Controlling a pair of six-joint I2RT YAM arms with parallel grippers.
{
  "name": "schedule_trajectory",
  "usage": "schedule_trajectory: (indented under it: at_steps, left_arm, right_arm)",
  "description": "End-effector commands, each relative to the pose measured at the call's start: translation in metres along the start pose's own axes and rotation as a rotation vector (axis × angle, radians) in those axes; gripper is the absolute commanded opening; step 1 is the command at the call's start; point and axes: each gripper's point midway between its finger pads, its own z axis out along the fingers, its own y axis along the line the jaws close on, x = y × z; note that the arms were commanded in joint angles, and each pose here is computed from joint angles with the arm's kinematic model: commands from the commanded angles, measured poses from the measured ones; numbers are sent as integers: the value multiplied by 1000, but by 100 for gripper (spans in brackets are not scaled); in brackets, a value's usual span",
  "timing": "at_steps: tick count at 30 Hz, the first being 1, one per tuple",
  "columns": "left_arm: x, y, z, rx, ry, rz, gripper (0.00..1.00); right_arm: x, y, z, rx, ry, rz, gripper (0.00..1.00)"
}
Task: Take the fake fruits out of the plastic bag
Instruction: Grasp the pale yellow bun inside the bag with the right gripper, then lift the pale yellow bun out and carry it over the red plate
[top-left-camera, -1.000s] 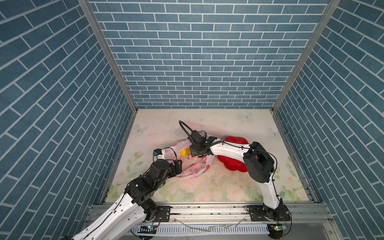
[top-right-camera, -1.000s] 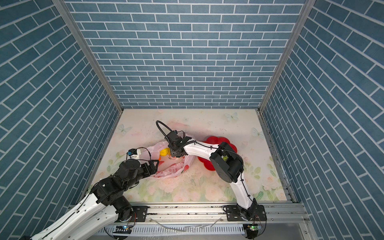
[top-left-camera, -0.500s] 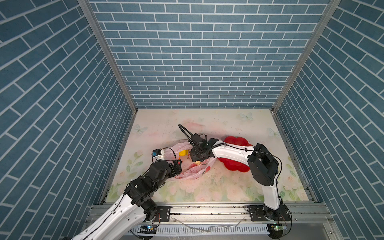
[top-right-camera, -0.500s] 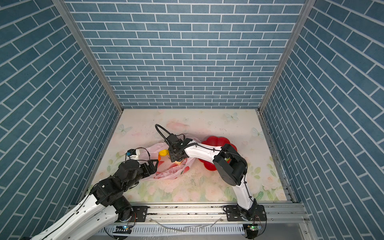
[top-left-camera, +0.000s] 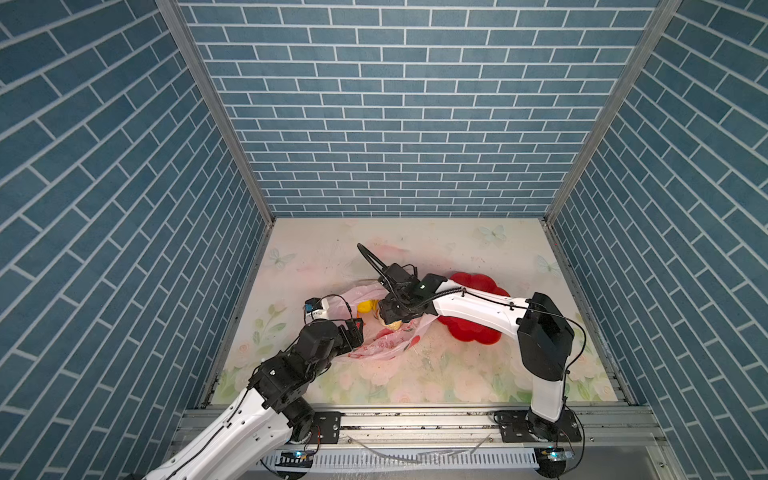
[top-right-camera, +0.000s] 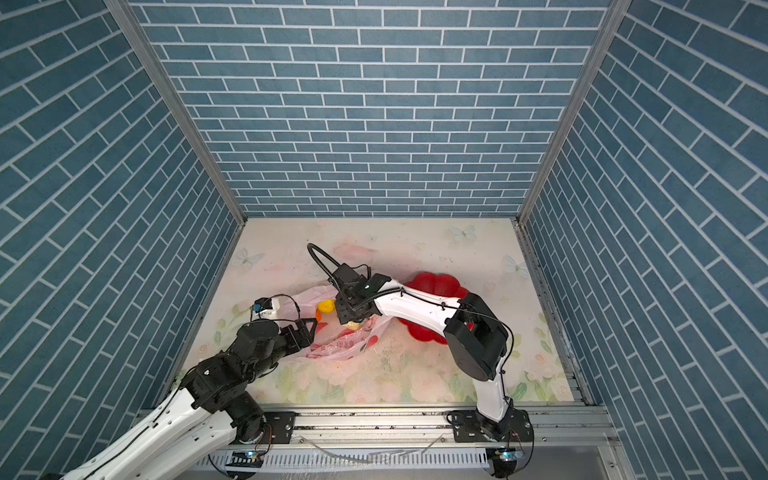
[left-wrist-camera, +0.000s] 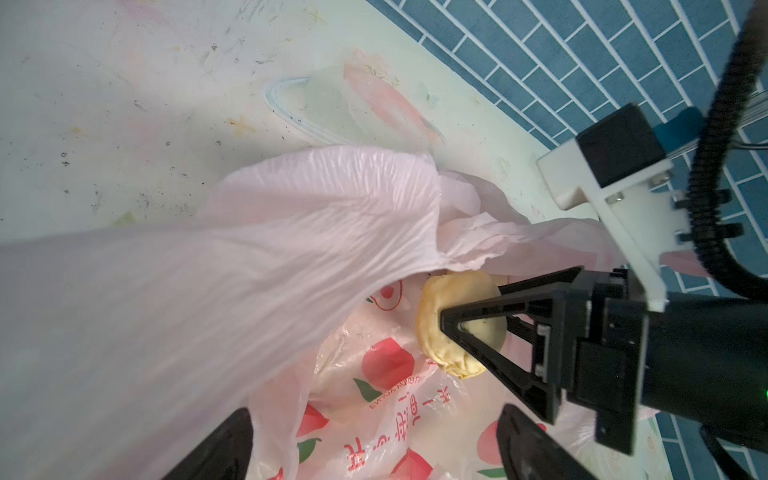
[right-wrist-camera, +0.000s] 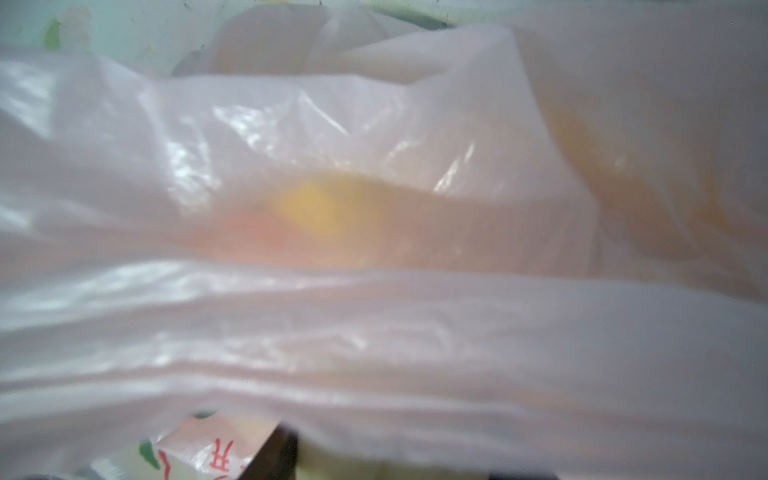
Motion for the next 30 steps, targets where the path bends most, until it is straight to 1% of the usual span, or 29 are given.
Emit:
schedule_trajectory:
  at_steps: [1,9,17,20,24,28,30]
  left_arm:
    - [-2,-1,1,3,-6,-10,93]
    - [-2,-2,1,6,-6,-9,93]
    - [-1,-2,3,10,-5,-6,93]
    - [-1,-3,3,9,-3,-3,93]
    - [-2,-5,4,11,0,0,93]
    - [-2,-7,6,9,3,4,93]
    - [-2,-8,7,9,8,6,93]
  right_arm:
    - [-9,4,-29,-6,-41,-19,50]
    - [-32,11,-78,-21,-136,-51,49]
    - [-54,-5,-135,43,-224,-74,49]
    - [-62,-20,-160,69,-268,-59,49]
    - [-69,-56,-199,133,-345,-9,48]
    - [-68,-95,-239,201,-419,51,48]
    - [-64,-117,-252,260,-429,73,48]
